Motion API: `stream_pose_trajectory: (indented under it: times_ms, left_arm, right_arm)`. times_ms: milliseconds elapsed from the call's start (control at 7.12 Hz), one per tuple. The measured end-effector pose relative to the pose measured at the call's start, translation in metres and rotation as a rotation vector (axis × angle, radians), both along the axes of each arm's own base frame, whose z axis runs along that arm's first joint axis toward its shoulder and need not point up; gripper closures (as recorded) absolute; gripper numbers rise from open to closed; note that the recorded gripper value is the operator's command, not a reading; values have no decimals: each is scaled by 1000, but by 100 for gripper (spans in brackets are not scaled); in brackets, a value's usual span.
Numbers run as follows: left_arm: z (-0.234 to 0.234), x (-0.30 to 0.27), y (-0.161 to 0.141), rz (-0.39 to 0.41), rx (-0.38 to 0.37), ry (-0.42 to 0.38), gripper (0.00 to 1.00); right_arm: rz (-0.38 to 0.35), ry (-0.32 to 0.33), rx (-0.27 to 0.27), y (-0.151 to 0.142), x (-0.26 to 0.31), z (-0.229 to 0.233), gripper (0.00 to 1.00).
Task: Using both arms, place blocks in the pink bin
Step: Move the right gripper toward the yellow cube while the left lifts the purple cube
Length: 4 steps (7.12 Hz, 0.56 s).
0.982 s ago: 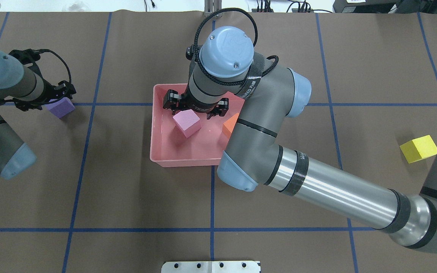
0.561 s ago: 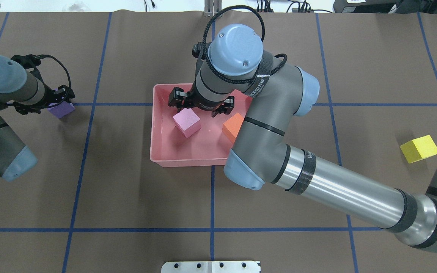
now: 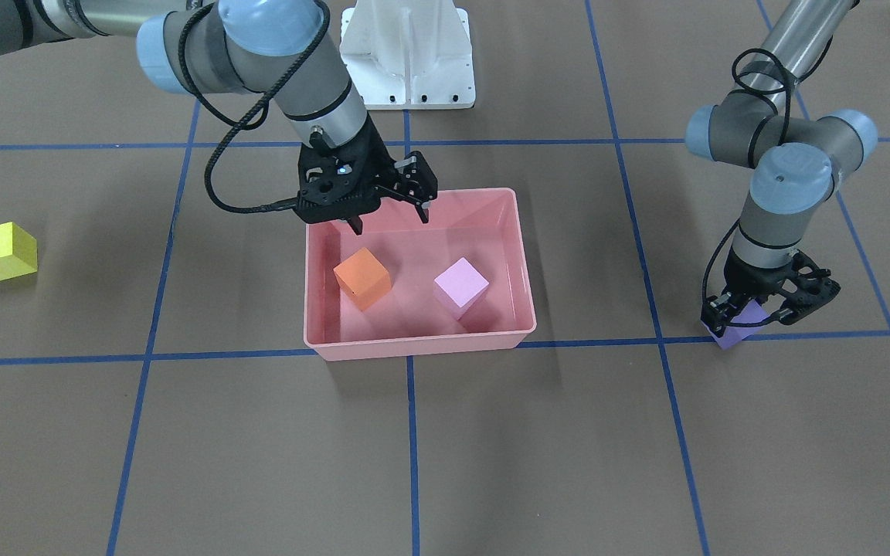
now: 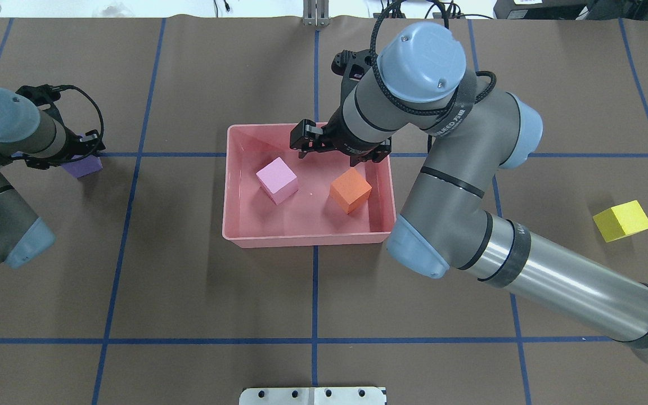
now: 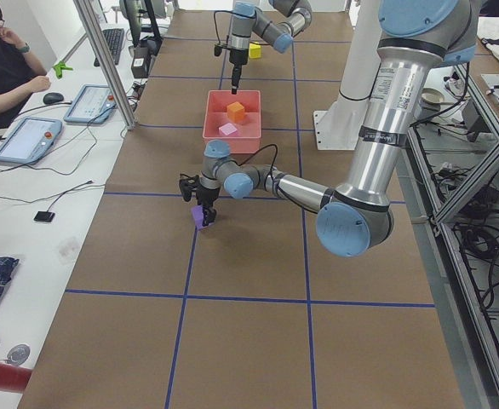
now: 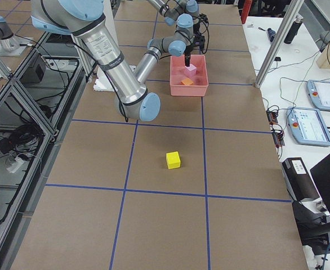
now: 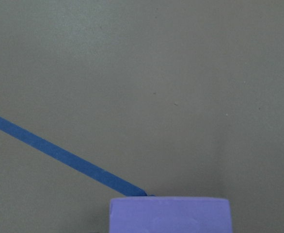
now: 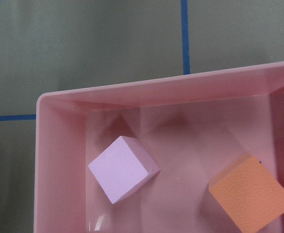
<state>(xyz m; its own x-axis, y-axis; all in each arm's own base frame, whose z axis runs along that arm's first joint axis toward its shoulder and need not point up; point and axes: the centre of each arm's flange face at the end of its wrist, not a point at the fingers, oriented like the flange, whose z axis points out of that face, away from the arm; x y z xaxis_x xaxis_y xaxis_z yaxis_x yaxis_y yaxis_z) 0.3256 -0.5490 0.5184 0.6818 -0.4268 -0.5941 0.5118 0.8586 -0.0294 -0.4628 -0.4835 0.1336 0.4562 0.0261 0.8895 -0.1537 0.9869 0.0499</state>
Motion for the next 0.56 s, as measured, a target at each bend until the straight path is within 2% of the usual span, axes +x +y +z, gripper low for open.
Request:
stream_pose_trajectory:
  times_ms: [281,561]
  left_arm:
    - [-33,-15,-3,-24,32,3,100]
    - [-89,-40,-10,-43,32,0,100]
  right_arm:
    - [14,1,-7,-37,78,26,1]
    - [-18,96,52,-58,163,94,1]
